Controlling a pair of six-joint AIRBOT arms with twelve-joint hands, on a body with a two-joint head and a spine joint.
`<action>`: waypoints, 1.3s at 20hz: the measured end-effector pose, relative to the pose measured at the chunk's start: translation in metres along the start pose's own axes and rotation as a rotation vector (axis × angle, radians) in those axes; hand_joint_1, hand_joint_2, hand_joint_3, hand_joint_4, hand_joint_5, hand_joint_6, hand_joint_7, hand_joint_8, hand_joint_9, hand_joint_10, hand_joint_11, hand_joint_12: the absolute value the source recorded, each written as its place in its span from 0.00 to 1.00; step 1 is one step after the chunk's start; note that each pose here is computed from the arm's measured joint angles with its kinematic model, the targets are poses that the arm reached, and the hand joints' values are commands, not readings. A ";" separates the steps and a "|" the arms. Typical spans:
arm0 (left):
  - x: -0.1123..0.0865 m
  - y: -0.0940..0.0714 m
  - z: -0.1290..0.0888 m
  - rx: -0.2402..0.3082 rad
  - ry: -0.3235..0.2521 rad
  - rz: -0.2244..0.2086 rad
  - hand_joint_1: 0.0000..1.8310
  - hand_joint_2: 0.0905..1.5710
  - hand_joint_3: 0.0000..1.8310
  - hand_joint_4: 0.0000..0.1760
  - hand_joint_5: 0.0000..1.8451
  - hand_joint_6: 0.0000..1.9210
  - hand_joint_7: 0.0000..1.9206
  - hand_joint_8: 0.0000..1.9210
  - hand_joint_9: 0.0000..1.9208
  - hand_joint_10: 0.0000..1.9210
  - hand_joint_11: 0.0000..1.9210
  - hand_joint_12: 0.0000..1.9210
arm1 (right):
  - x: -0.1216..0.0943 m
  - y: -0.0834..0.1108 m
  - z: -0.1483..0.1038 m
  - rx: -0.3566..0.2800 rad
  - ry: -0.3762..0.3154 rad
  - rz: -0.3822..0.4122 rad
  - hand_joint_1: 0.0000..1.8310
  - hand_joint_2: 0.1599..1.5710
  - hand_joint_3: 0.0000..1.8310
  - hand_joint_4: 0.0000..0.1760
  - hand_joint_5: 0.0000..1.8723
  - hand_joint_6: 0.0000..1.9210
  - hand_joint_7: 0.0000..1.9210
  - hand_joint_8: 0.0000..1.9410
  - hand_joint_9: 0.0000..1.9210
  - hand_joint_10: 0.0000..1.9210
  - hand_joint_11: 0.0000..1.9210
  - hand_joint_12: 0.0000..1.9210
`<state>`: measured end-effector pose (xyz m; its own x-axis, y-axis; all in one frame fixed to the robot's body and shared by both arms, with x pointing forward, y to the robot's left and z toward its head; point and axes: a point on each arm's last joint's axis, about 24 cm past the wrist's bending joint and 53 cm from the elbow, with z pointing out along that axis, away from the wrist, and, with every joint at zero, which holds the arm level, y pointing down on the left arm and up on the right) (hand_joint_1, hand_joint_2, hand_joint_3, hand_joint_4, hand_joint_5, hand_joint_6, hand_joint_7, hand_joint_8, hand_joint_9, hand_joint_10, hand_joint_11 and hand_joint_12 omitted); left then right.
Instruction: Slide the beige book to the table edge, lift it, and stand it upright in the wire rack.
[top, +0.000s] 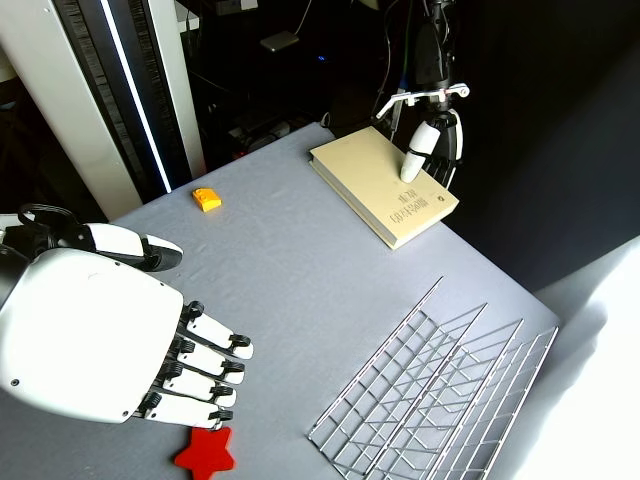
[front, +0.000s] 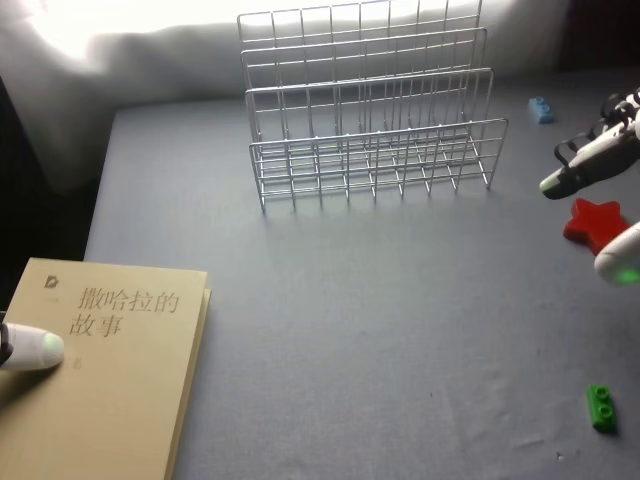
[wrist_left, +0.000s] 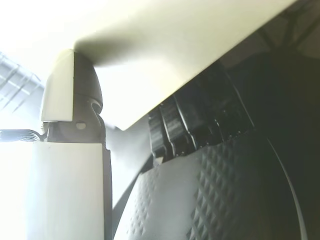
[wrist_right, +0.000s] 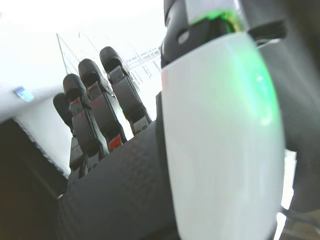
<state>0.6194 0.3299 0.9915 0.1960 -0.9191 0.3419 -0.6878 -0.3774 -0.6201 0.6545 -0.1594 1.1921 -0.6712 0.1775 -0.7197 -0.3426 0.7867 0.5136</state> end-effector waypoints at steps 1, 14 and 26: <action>0.000 0.000 0.000 -0.001 -0.001 -0.002 0.81 0.75 0.00 0.00 0.41 0.58 0.31 0.75 0.38 0.72 0.39 0.88 | 0.000 0.000 0.000 -0.001 0.001 0.004 0.14 0.58 0.00 0.00 0.18 0.00 0.18 0.00 0.18 0.00 0.00 0.46; 0.005 -0.065 -0.020 0.207 0.025 -0.048 0.80 0.75 0.00 0.00 0.42 0.68 0.34 0.63 0.36 0.68 0.35 0.87 | -0.002 0.000 -0.001 -0.002 0.004 0.040 0.16 0.58 0.00 0.00 0.19 0.00 0.19 0.00 0.19 0.00 0.01 0.47; 0.027 -0.148 -0.076 0.577 0.107 -0.098 0.80 0.76 0.00 0.00 0.40 0.68 0.32 0.66 0.36 0.70 0.36 0.87 | -0.002 -0.002 -0.001 0.003 0.000 0.022 0.14 0.58 0.00 0.00 0.19 0.00 0.20 0.00 0.20 0.00 0.01 0.46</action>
<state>0.6736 0.3691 1.1462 0.1471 -0.8716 0.4675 -0.1727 -0.4881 -0.8556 0.6563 -0.1620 1.1930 -0.6785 0.1951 -0.7082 -0.3259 0.7840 0.5282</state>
